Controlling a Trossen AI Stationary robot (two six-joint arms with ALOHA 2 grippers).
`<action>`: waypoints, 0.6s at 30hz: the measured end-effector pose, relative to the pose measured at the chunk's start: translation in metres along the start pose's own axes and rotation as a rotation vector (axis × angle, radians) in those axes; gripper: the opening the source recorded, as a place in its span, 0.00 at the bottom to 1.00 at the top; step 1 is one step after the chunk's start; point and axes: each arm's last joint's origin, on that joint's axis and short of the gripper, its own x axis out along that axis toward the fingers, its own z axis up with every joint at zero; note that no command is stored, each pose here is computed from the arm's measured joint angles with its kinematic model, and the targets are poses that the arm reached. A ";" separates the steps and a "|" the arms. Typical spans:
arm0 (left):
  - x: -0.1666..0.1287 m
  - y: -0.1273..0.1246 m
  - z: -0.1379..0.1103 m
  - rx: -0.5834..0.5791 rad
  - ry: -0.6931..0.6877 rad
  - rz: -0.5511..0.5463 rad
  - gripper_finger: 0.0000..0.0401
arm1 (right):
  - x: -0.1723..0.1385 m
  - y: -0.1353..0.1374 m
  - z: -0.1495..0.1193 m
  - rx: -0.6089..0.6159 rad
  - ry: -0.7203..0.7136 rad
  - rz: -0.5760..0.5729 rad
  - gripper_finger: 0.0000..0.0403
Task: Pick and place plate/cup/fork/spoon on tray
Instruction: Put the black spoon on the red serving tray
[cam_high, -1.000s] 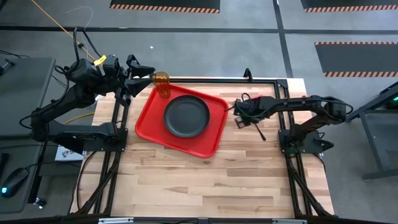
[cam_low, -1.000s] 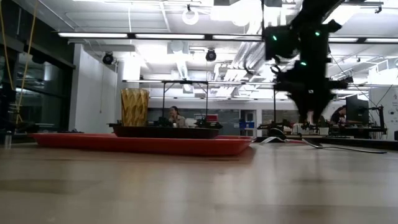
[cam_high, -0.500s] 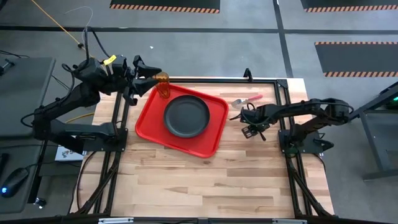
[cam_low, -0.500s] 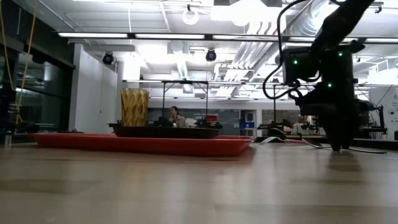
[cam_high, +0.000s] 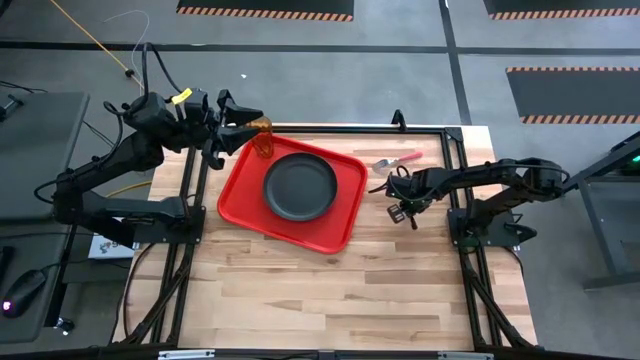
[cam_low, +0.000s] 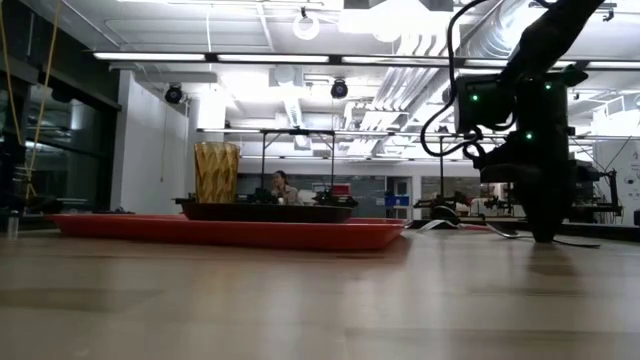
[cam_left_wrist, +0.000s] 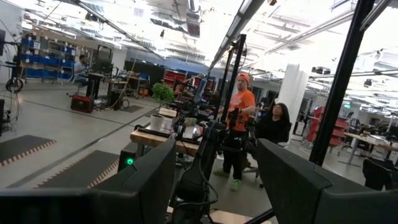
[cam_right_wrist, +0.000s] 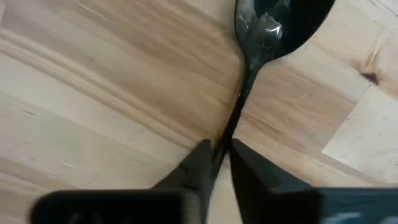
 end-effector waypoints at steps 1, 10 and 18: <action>0.000 0.000 0.000 0.000 0.000 0.000 0.53 | 0.000 0.000 0.000 0.003 -0.002 0.006 0.05; 0.000 0.000 0.000 0.000 0.000 0.000 0.53 | -0.003 0.000 0.000 0.027 -0.018 0.031 0.01; 0.000 0.000 0.000 0.000 -0.001 0.000 0.53 | -0.022 -0.006 -0.002 0.089 -0.108 0.095 0.00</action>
